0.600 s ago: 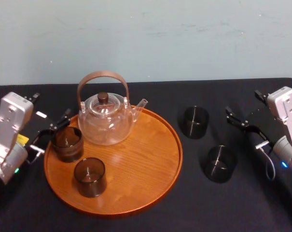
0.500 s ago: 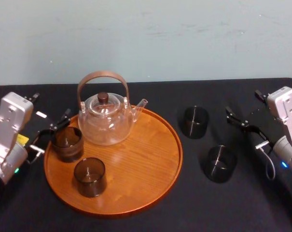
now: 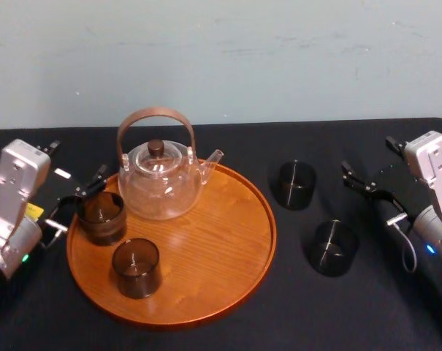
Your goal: Pick up the glass from the table and place it on the tray.
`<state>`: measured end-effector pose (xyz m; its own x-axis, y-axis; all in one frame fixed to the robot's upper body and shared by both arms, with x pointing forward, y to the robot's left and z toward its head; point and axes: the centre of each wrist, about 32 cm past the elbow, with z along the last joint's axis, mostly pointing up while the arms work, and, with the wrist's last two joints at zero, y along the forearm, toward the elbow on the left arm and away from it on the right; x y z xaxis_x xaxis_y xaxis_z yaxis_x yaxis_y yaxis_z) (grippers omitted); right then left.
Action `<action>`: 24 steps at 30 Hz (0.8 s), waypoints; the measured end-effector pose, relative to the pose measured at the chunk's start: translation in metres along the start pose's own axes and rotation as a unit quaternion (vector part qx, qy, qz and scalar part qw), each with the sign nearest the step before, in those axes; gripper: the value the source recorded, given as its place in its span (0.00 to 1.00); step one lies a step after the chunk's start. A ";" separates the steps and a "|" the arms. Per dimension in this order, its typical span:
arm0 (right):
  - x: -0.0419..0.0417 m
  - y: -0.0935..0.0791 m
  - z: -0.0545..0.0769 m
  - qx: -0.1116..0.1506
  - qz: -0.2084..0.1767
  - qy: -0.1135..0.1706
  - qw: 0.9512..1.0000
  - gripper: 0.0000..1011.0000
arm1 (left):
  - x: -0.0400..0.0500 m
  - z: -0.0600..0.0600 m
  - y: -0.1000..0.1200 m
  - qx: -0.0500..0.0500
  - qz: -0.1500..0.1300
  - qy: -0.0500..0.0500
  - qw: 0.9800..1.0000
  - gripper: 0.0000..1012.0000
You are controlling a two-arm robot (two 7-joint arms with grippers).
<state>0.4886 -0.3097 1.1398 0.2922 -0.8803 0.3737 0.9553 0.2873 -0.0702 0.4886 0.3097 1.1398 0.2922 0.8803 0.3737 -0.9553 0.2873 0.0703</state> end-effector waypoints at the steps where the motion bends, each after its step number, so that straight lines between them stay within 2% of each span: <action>1: 0.0000 0.000 0.000 0.000 0.000 0.000 1.000 0.99 | 0.0000 0.000 0.000 0.000 0.000 0.000 1.000 0.99; 24: 0.0000 0.000 0.000 0.000 0.000 0.000 1.000 0.99 | 0.0000 0.000 0.000 0.000 0.000 0.000 1.000 0.99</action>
<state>0.4886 -0.3096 1.1398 0.2923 -0.8803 0.3737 0.9553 0.2873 -0.0702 0.4886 0.3097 1.1398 0.2923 0.8803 0.3737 -0.9552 0.2874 0.0703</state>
